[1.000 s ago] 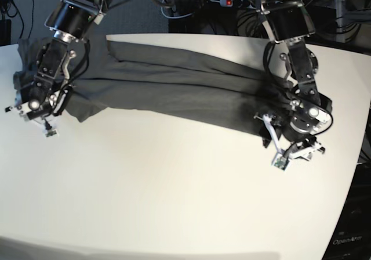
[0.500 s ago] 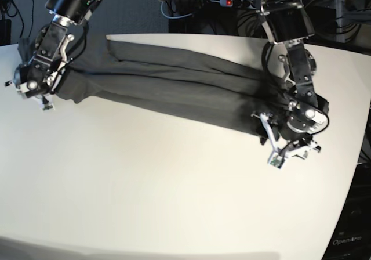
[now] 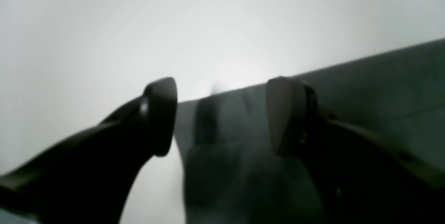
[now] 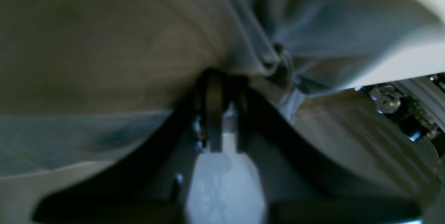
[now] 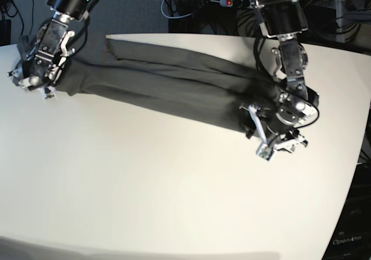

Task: Fold the T-shirt properly
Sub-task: 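Fold the held edge over again with both grippers toward the shirt's middle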

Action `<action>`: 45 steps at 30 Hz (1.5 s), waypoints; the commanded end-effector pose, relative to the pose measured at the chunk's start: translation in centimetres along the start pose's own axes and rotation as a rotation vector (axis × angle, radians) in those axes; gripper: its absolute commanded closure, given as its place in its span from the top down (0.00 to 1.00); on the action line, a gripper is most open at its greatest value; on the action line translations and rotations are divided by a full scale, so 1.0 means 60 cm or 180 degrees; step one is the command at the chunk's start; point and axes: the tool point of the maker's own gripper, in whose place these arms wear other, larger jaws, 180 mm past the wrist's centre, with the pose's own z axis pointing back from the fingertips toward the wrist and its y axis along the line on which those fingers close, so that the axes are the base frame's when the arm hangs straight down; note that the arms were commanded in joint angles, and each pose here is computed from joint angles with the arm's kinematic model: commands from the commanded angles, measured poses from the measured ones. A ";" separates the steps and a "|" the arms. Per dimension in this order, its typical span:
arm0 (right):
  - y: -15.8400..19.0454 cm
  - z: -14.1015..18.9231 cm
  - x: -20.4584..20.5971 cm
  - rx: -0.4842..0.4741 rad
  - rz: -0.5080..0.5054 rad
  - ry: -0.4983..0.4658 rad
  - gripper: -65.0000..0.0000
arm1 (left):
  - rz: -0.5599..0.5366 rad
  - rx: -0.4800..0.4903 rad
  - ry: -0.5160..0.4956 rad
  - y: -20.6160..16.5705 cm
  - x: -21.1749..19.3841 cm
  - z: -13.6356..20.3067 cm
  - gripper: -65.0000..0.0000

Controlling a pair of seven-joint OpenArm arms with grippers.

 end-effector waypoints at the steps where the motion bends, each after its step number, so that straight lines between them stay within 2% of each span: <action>1: -0.014 0.008 0.004 -0.0067 -0.0034 -0.0023 0.19 | 0.0003 0.0084 -0.0208 0.019 0.034 0.005 0.62; 6: -0.054 0.056 -0.002 -0.0395 -0.0164 -0.0265 0.45 | 0.0013 0.0081 -0.0215 0.018 0.035 0.005 0.62; 9: -0.071 0.079 -0.002 -0.0531 -0.0221 -0.0378 0.54 | 0.0013 0.0076 -0.0225 0.017 0.036 0.005 0.62; 13: -0.076 0.081 -0.003 -0.0559 -0.0218 -0.0384 0.70 | 0.0019 0.0061 -0.0239 0.014 0.038 0.004 0.62; 17: -0.080 0.084 0.012 -0.0584 -0.0201 -0.0550 0.81 | 0.0233 -0.0055 -0.0458 0.008 0.058 0.009 0.62; 21: -0.085 0.084 0.033 -0.0631 -0.0106 -0.0896 0.82 | 0.0371 -0.0142 -0.0656 -0.003 0.059 0.035 0.62; 25: -0.069 0.083 0.053 -0.0595 0.0034 -0.1315 0.83 | 0.0506 -0.0227 -0.1200 -0.033 0.068 0.077 0.62; 27: -0.059 0.080 0.053 -0.0559 0.0081 -0.1412 0.83 | 0.0600 -0.0231 -0.1443 -0.045 0.065 0.096 0.62; 29: -0.049 0.079 0.054 -0.0519 0.0099 -0.1461 0.83 | 0.0677 -0.0209 -0.1542 -0.050 0.060 0.105 0.62; 33: -0.047 0.077 0.052 -0.0509 0.0095 -0.1451 0.83 | 0.0811 -0.0034 -0.1435 -0.033 0.040 0.109 0.62; 36: -0.050 0.073 0.040 -0.0514 0.0055 -0.1273 0.82 | 0.0598 0.0083 -0.1103 -0.022 0.028 0.113 0.62; 38: -0.057 0.075 0.038 -0.0527 -0.0008 -0.1220 0.82 | 0.0482 0.0161 -0.1053 -0.013 0.038 0.126 0.62; 42: -0.061 0.076 0.028 -0.0443 -0.0407 -0.1201 0.82 | 0.0339 0.0326 -0.1078 0.006 0.058 0.155 0.62; 45: -0.067 0.070 0.012 -0.0398 -0.0689 -0.1144 0.82 | 0.0278 0.0343 -0.0976 0.002 0.048 0.169 0.62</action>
